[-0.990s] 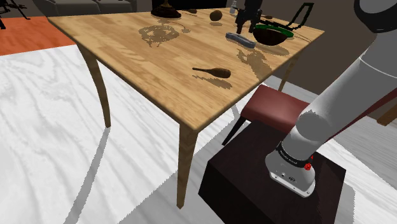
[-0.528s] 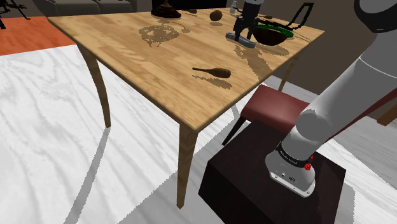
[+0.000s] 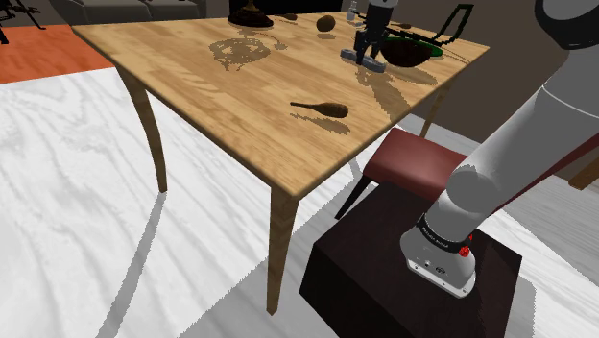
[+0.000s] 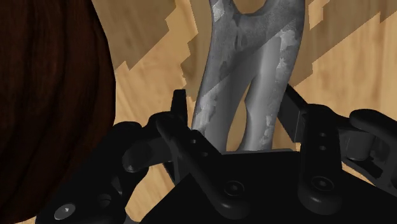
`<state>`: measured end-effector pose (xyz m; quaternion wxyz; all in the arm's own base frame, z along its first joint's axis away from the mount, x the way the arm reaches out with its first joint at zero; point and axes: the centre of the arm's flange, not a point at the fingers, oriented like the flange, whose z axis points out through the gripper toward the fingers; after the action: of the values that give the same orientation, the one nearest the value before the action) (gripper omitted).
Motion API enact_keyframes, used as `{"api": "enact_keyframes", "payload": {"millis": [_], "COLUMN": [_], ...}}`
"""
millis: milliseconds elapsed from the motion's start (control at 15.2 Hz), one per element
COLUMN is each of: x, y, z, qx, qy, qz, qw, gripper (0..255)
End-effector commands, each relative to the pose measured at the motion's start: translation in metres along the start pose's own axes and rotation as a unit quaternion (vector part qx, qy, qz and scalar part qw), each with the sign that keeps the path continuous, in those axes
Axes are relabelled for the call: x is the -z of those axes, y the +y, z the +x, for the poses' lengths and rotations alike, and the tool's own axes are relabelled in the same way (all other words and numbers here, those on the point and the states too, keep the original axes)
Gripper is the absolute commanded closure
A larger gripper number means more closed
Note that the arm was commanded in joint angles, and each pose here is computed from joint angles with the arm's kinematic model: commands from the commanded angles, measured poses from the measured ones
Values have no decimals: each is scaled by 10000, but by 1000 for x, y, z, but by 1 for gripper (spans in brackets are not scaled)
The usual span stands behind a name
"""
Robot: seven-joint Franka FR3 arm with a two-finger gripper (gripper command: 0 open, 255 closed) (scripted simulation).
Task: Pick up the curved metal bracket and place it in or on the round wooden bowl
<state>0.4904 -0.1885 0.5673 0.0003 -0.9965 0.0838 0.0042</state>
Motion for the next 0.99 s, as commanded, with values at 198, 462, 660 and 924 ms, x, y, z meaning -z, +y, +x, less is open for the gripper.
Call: {"api": "enact_keyframes", "payload": {"millis": [198,462,660,924], "x": [-1,-1,10,31], "y": [0,0,0,0], "z": [0,0,0,0], "qx": [0,-1,0,0], "qy": [-9,-9,-9,-9], "qz": [1,1,1,1], "qw": [10000,10000,10000,10000], "gripper": [255,255,255,255]}}
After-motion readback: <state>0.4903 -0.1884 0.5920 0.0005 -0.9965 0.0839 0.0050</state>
